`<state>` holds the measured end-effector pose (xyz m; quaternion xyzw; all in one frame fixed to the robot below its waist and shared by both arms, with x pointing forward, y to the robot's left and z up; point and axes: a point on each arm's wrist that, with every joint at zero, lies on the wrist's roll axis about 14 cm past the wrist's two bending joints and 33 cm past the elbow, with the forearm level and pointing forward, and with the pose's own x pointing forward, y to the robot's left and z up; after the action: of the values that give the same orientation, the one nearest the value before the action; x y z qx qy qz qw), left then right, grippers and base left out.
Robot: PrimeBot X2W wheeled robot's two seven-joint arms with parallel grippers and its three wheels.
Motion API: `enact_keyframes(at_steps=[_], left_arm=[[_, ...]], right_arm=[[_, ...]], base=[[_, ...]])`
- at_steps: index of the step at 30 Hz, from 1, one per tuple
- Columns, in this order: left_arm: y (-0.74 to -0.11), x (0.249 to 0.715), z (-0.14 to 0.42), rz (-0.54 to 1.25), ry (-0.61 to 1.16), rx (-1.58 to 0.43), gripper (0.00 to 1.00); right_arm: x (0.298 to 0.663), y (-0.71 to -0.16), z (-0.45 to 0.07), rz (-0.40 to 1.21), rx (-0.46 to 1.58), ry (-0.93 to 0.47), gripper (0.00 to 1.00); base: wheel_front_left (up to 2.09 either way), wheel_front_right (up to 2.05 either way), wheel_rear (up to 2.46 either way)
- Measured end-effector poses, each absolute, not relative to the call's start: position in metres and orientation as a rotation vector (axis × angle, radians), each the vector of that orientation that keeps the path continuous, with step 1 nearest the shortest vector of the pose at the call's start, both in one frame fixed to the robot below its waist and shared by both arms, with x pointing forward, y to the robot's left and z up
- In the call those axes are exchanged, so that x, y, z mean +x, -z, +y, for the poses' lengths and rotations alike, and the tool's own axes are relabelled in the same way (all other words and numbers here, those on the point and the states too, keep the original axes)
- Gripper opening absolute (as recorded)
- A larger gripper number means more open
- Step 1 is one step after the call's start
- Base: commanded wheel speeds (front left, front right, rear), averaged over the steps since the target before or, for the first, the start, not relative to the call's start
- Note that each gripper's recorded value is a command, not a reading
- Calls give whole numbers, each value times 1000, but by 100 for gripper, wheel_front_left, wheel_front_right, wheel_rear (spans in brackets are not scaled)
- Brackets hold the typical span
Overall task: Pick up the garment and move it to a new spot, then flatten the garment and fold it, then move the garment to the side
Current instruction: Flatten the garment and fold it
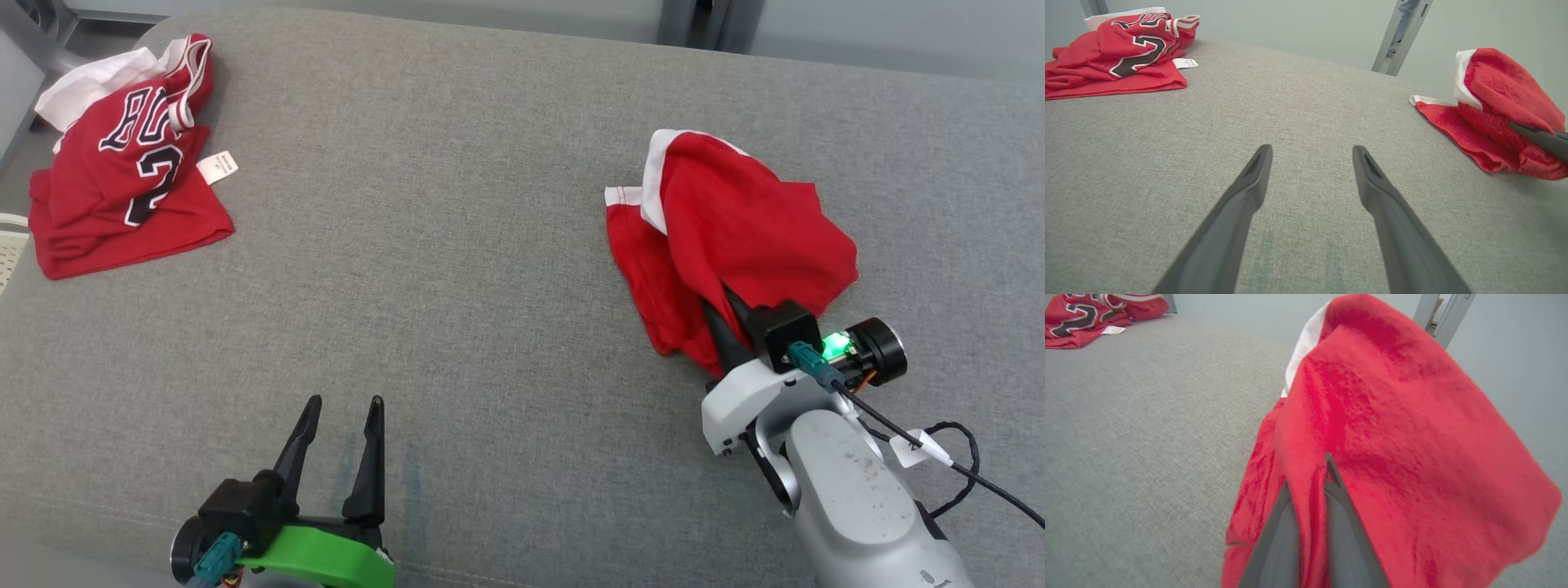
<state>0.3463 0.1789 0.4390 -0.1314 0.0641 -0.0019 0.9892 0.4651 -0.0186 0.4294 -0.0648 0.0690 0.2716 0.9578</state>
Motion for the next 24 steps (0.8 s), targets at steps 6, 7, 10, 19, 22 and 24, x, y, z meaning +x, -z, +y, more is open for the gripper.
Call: enact_keyframes(at_steps=[6,7,10,19,22,24], left_arm=[[-437,341,174,136,19,-262,100],[-437,339,172,138,23,-262,100],[-437,332,169,139,29,-267,100],[-442,311,182,116,-19,-273,100],[-440,310,181,123,-19,-274,100],[-439,312,176,129,-4,-275,100]], right_arm=[[450,-488,23,-34,-64,-667,0],[446,-503,34,-73,-49,-699,0],[437,-559,66,-222,-6,-797,0],[420,-662,87,-438,204,-873,0],[443,-603,52,-266,198,-729,100],[455,-558,15,-153,161,-614,100]], base=[[0,0,0],[0,0,0],[0,0,0],[0,0,0],[0,0,0],[0,0,0]])
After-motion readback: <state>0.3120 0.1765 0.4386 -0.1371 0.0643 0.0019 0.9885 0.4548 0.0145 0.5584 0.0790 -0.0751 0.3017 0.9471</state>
